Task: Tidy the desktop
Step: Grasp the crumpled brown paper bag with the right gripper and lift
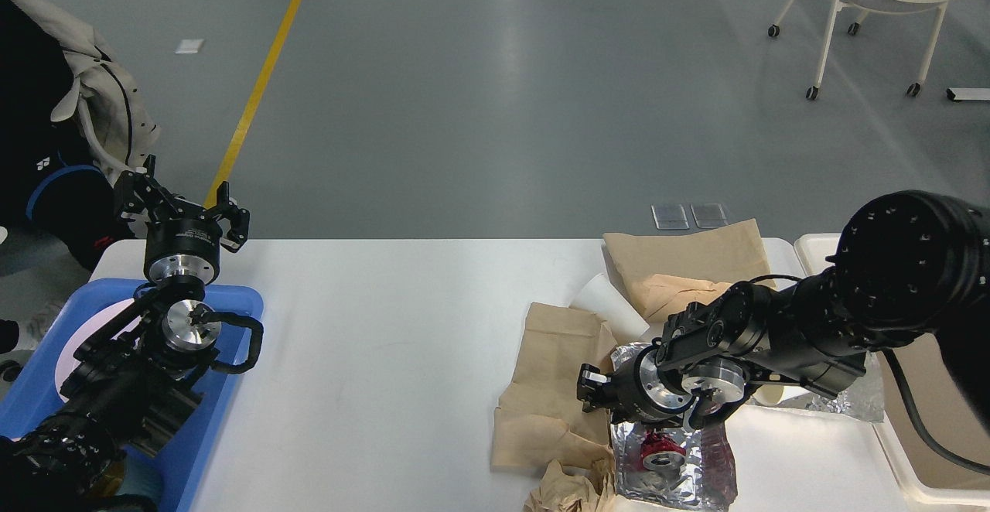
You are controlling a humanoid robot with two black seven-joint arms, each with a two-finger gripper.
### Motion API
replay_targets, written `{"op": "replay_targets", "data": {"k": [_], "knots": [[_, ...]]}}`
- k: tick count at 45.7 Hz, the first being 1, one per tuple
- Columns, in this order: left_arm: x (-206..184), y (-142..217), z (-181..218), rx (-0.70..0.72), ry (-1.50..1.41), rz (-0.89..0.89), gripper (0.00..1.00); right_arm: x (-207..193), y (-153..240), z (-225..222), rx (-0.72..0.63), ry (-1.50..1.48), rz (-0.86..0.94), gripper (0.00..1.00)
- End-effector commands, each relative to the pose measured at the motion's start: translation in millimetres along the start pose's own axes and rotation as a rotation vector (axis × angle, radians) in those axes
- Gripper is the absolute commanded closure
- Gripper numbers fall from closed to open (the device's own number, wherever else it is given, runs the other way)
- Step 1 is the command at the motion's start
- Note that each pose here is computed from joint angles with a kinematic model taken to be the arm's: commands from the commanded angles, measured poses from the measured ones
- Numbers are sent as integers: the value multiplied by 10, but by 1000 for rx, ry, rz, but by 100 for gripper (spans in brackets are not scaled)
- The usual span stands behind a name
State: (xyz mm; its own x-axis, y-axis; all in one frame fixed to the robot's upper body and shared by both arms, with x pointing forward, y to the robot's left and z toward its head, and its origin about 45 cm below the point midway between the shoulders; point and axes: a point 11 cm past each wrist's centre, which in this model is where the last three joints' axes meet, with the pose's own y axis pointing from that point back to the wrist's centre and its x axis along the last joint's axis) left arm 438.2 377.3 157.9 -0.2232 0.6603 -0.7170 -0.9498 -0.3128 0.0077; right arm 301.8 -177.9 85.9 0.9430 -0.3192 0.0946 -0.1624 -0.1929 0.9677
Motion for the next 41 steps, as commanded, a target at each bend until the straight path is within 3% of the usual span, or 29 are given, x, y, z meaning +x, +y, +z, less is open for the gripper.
{"op": "replay_targets", "data": {"k": [1,13,41], "knots": [[0,1,-2,1,-1,0,2,37,38,-22,4,3,8,100],[0,0,1,0,0,0,2,181,200,-31,2,8,32,100],[0,1,-2,1,-1,0,2,592,1266,-193,34,29,38,100]]}}
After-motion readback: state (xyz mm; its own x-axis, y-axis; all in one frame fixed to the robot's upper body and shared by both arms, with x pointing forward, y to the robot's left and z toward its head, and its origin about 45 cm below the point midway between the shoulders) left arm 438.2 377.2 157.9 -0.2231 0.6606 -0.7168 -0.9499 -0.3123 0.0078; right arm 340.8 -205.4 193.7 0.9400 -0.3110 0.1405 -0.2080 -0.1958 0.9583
